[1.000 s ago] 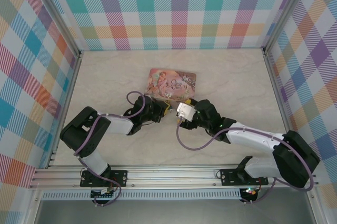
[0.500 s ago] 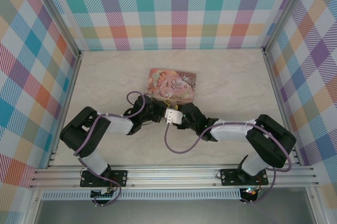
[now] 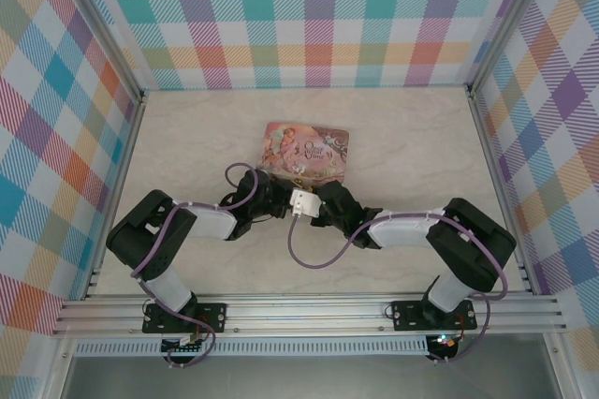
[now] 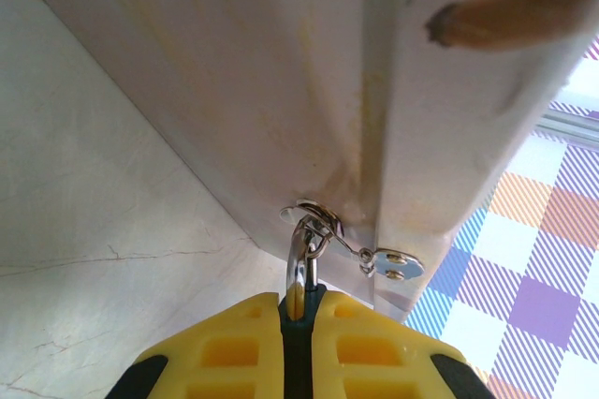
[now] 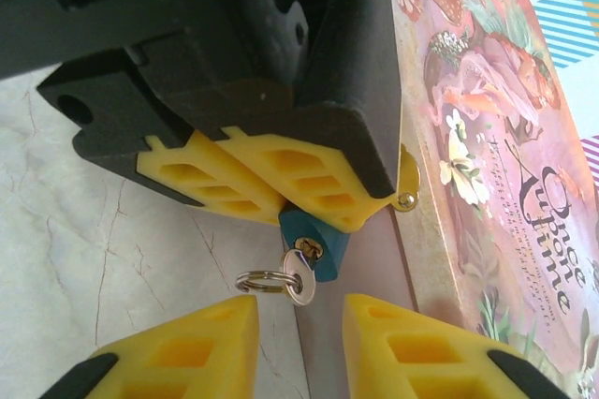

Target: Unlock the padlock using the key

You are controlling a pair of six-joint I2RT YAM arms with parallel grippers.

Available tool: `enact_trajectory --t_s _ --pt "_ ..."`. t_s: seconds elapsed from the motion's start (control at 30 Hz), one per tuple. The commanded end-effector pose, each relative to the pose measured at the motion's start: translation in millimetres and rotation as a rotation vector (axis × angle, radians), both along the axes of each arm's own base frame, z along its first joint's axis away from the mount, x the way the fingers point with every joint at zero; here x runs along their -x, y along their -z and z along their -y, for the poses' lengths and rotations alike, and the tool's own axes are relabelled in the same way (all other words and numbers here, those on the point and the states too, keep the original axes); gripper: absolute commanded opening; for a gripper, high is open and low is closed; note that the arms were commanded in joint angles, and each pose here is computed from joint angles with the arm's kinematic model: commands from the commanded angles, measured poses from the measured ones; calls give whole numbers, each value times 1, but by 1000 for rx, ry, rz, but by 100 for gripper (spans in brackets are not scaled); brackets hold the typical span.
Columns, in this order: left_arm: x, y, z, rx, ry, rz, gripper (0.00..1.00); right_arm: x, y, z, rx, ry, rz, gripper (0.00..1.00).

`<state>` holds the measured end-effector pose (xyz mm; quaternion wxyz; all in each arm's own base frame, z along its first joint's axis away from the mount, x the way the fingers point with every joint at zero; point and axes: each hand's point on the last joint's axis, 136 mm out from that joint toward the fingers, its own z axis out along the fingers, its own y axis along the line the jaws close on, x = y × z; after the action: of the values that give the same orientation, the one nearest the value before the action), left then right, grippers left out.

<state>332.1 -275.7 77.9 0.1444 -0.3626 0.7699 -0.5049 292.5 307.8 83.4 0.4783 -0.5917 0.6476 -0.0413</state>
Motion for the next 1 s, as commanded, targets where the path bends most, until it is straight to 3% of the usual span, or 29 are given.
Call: enact_trajectory --t_s 0.0,0.6,0.73,0.97 --pt "-4 -12 3 31 1 14 0 -7 -18 -14 -75 -1 19 27" --pt "-3 -9 4 34 6 0 0 -5 -16 -25 -130 19 -43 9" --pt "-2 -9 4 36 4 -2 0 -11 -19 -23 -169 89 -77 0" --pt "-3 -9 4 45 -2 -6 0 -12 -20 -18 -310 286 -275 0"
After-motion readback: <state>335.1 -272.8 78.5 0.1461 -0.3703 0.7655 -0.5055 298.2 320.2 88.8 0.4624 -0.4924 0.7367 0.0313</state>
